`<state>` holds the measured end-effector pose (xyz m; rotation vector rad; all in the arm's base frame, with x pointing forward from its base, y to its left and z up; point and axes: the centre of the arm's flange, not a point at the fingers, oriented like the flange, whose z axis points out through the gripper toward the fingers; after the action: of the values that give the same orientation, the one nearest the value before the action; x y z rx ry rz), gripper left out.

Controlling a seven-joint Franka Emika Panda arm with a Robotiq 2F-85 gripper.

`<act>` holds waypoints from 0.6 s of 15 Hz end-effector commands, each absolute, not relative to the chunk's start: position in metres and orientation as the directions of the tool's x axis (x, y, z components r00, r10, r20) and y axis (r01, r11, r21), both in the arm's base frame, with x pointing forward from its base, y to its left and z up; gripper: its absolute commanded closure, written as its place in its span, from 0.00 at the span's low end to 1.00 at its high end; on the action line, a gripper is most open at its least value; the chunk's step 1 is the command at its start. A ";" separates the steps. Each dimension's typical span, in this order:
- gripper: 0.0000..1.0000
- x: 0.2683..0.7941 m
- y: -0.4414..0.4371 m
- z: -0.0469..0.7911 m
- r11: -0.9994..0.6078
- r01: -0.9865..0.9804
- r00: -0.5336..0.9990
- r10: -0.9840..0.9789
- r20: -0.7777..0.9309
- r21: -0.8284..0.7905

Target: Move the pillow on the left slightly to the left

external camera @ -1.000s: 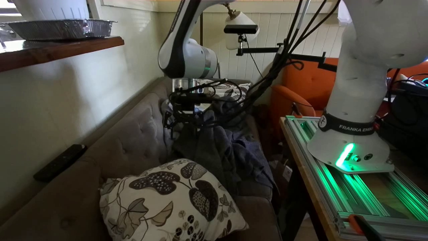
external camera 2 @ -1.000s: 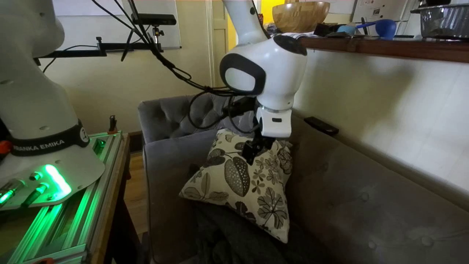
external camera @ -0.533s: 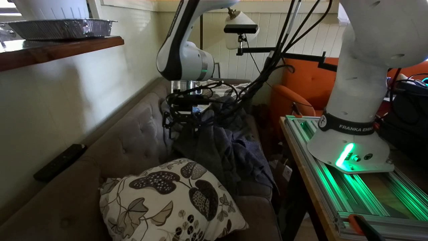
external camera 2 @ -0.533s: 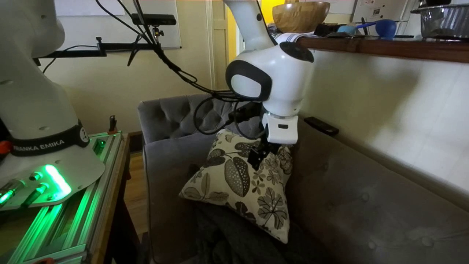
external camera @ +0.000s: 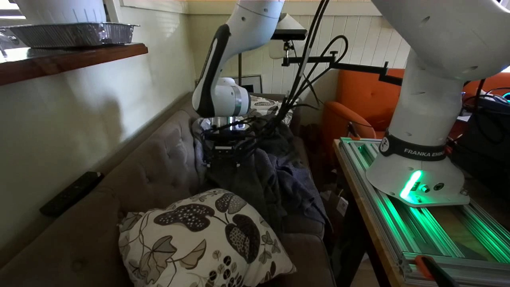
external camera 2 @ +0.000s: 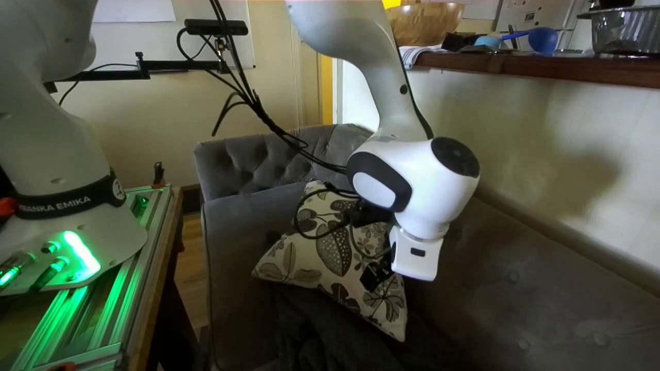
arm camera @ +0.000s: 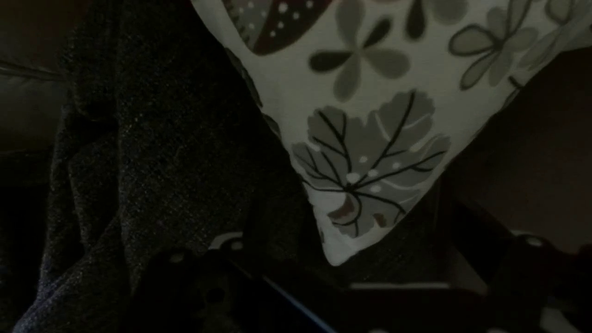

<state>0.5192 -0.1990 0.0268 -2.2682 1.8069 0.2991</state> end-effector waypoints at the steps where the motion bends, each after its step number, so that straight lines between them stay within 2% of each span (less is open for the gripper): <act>1: 0.00 0.529 -0.210 -0.025 -0.156 -0.988 0.139 -0.902 -0.408 0.007; 5: 0.00 0.526 -0.202 -0.066 -0.114 -0.993 0.077 -0.848 -0.524 0.039; 9: 0.00 0.540 -0.189 -0.087 0.024 -0.998 0.015 -0.809 -0.587 -0.058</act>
<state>0.5182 -0.1914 -0.0664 -1.9818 1.8474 0.5933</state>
